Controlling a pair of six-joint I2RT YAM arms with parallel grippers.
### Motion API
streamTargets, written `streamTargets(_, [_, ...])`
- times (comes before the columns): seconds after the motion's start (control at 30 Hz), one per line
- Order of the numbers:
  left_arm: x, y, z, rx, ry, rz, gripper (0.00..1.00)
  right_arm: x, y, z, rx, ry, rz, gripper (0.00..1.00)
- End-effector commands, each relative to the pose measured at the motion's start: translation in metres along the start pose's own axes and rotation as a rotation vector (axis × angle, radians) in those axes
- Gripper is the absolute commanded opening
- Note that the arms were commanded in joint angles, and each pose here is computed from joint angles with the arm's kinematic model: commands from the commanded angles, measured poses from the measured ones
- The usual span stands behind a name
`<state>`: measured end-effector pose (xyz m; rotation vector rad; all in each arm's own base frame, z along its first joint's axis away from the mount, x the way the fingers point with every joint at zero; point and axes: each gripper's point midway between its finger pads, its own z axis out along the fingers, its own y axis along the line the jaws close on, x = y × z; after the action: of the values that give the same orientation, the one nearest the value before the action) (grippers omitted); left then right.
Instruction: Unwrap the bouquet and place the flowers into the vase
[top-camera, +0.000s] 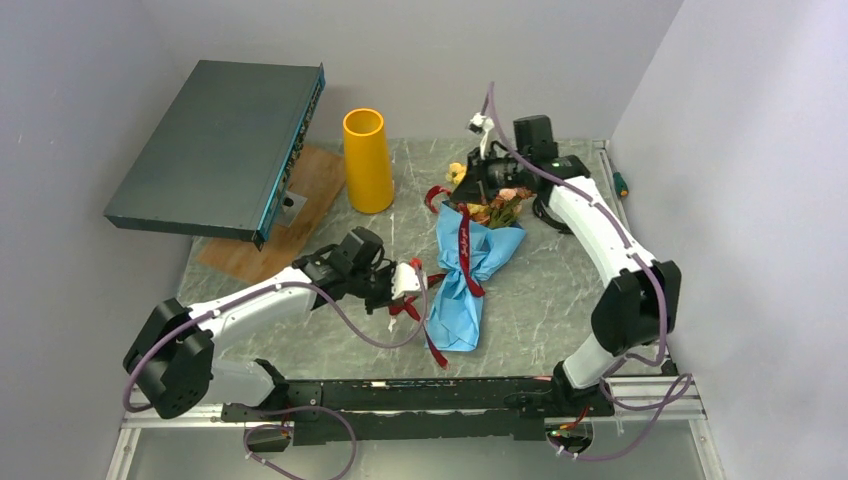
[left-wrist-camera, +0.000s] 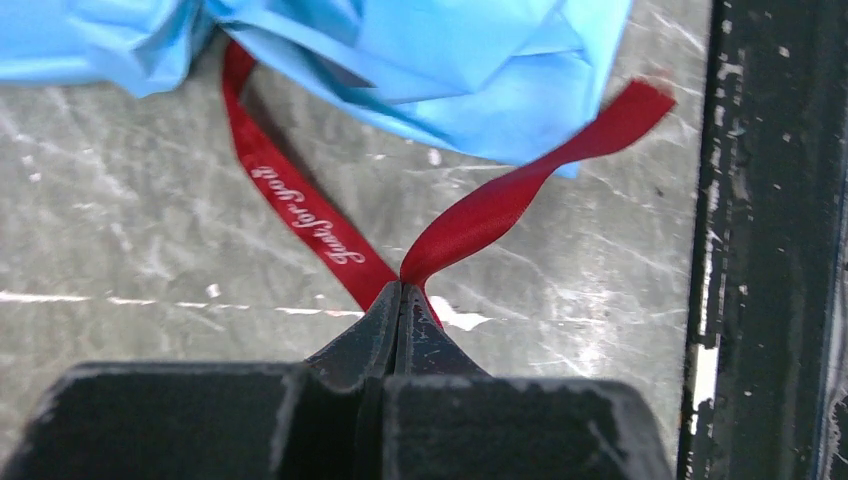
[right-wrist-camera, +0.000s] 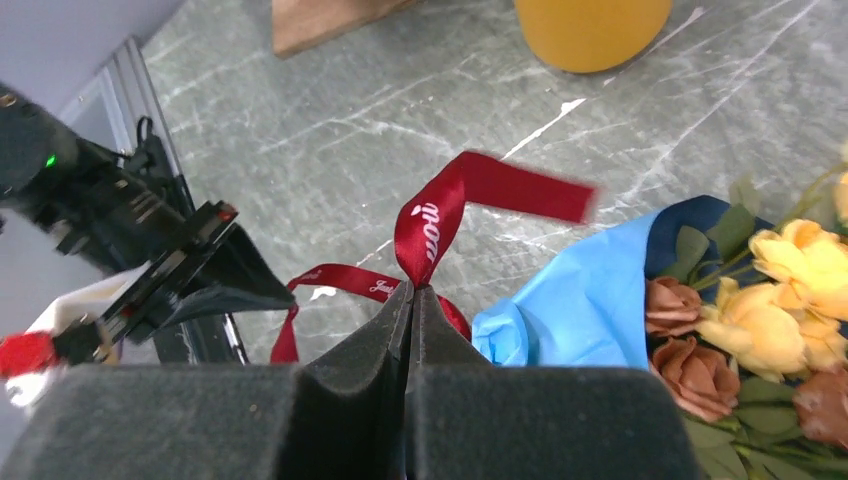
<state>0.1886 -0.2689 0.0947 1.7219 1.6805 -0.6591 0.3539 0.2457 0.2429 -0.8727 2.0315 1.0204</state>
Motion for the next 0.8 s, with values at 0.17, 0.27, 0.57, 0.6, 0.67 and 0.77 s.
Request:
streamTargets(0.17, [-0.035,0.078,-0.035,-0.176,-0.147,-0.272,0.00,-0.013,0.001,-0.094,0.082,-0.119,0.086,0.00])
streamTargets(0.27, [-0.021,0.097,-0.033,-0.213,-0.135,-0.327,0.00,-0.015,-0.002,-0.114,0.118,-0.161,0.102,0.00])
streamTargets(0.57, [-0.105,0.139,-0.035,-0.218,-0.367,-0.253,0.80,-0.052,0.010,-0.154,0.161,-0.301,0.103,0.00])
streamTargets(0.6, [-0.115,0.140,-0.030,-0.196,-0.376,-0.258,0.80,-0.054,0.012,-0.155,0.158,-0.310,0.101,0.00])
streamTargets(0.67, [-0.130,0.140,-0.014,-0.138,-0.385,-0.275,0.80,-0.053,0.010,-0.155,0.167,-0.315,0.106,0.00])
streamTargets(0.77, [-0.139,0.142,-0.003,-0.072,-0.361,-0.264,0.81,-0.040,0.002,-0.154,0.199,-0.307,0.125,0.00])
